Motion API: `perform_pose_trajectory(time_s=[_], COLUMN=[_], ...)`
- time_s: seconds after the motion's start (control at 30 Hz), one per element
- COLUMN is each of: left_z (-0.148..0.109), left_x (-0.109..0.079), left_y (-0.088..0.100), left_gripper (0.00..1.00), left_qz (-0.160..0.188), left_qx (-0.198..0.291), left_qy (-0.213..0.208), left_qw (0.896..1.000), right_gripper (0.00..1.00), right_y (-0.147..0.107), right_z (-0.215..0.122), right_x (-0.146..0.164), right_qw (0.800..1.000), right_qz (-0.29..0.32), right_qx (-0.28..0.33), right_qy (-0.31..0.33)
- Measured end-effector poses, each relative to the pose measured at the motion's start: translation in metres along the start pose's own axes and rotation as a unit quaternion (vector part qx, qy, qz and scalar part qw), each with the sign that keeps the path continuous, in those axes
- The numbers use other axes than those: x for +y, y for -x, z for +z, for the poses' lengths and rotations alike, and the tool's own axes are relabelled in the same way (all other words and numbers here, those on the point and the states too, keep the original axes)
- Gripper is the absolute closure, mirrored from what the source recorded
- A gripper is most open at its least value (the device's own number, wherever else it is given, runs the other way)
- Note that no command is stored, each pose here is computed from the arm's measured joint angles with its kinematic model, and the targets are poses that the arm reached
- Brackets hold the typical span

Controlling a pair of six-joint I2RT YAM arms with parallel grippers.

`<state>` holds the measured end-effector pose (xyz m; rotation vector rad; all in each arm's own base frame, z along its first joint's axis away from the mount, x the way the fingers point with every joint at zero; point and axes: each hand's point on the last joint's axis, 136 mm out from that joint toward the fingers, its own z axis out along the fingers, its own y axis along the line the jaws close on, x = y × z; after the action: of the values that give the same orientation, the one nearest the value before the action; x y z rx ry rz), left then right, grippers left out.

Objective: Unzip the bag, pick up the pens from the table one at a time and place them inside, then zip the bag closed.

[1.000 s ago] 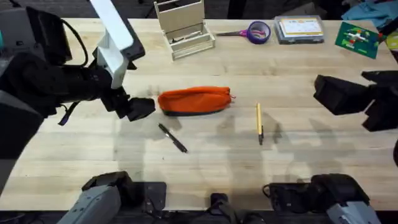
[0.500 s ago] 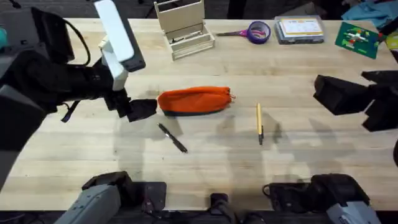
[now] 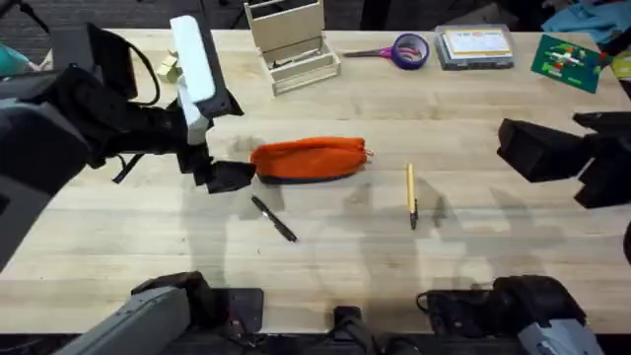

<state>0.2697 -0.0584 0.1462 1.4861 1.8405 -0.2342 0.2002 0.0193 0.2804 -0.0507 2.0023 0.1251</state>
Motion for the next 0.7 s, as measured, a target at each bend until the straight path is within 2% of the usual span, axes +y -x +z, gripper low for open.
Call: perform_pose_trajectory(time_s=[0.2,0.7], left_z=[0.0083,0.0085], left_x=[-0.0008,-0.0008], left_y=[-0.0071,-0.0070], left_gripper=[0.008,0.008], left_qz=[-0.010,-0.010], left_qx=[0.003,0.002], left_qy=[-0.016,-0.016], left_qw=[1.000,1.000], right_gripper=[0.003,0.004], right_y=[0.0000,0.0000], right_z=[0.0000,0.0000], right_x=[0.0000,0.0000], right_qw=[1.000,1.000], right_qz=[0.000,0.000], right_qx=[0.000,0.000], right_qy=[0.000,0.000])
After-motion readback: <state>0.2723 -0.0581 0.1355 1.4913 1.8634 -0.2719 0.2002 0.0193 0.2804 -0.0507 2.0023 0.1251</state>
